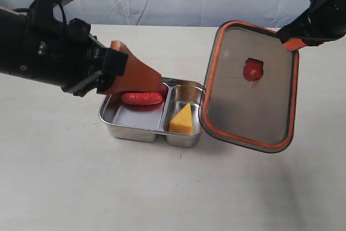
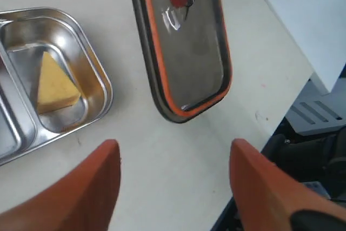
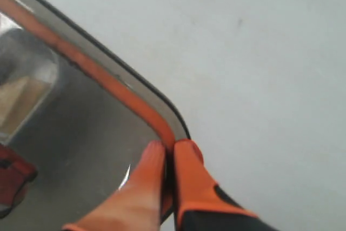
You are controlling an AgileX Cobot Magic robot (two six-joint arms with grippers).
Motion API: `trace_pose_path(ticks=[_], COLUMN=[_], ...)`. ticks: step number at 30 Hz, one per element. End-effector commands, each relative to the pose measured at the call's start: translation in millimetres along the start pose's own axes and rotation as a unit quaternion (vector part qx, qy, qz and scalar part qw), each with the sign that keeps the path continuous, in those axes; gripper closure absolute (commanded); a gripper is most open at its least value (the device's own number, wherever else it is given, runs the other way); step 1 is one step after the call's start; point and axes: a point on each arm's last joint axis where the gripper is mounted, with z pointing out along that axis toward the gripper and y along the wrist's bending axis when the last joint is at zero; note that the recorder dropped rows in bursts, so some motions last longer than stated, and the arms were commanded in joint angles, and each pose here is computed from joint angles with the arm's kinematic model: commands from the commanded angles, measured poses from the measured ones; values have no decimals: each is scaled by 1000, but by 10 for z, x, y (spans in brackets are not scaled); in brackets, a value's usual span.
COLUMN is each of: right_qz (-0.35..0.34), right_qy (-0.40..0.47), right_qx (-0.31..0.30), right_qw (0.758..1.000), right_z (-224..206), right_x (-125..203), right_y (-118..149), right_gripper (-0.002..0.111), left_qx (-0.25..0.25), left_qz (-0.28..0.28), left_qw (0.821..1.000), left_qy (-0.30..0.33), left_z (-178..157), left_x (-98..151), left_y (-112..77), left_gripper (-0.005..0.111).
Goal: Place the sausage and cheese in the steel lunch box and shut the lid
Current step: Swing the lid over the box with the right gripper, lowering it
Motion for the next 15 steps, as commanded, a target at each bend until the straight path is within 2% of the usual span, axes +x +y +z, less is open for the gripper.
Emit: trace_pose_path(ticks=[1,4,9,15], right_qz=[-26,-34,-46,-49], right_qy=[-39,-49,-62,-94], right_qx=[-64,-83,-121,-170], right_qw=[997,995,990,980], right_z=[-36,-42,-53,-87], right_x=[-46,-62,-79,-133], right_y=[113,148,217,309], right_gripper=[109,109,109,109], left_qx=[44,49,79,77], left_qz=[-21,-29,-12,1], left_qw=[998,997,996,996], left_qy=[-26,-42,-47,-49], left_z=[-87,-129,-146,-146], left_x=[-62,-100,-110,-113], left_y=[-5,36,-9,-7], left_gripper=[49,49,49,49])
